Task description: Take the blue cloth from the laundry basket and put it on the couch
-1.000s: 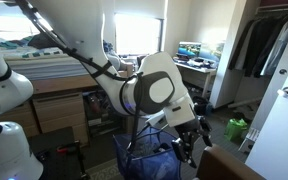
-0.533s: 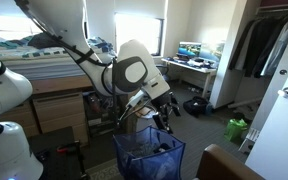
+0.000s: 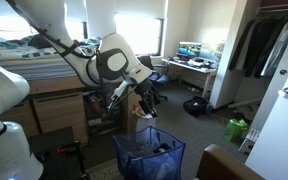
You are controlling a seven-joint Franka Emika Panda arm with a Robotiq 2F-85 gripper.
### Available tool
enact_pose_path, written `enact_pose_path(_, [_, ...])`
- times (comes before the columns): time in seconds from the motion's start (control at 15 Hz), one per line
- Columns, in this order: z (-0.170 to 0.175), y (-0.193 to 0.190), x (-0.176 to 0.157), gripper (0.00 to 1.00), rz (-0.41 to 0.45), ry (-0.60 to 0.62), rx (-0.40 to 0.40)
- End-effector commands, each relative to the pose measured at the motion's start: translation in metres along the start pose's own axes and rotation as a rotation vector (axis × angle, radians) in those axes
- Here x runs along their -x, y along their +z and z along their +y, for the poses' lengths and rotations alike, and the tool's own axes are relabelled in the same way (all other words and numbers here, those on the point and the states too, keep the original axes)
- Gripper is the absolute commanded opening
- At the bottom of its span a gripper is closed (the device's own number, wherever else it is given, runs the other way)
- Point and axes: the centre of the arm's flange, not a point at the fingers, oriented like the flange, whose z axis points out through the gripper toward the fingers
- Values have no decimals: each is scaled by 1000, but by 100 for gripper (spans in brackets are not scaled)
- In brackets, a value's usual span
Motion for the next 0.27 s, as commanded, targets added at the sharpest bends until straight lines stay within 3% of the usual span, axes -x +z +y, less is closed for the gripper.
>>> enact_pose_path(0.0, [-2,-4,4,100,1,-15,-3])
enact_pose_path(0.2, [-3,-9,6,100,5,-23,-5])
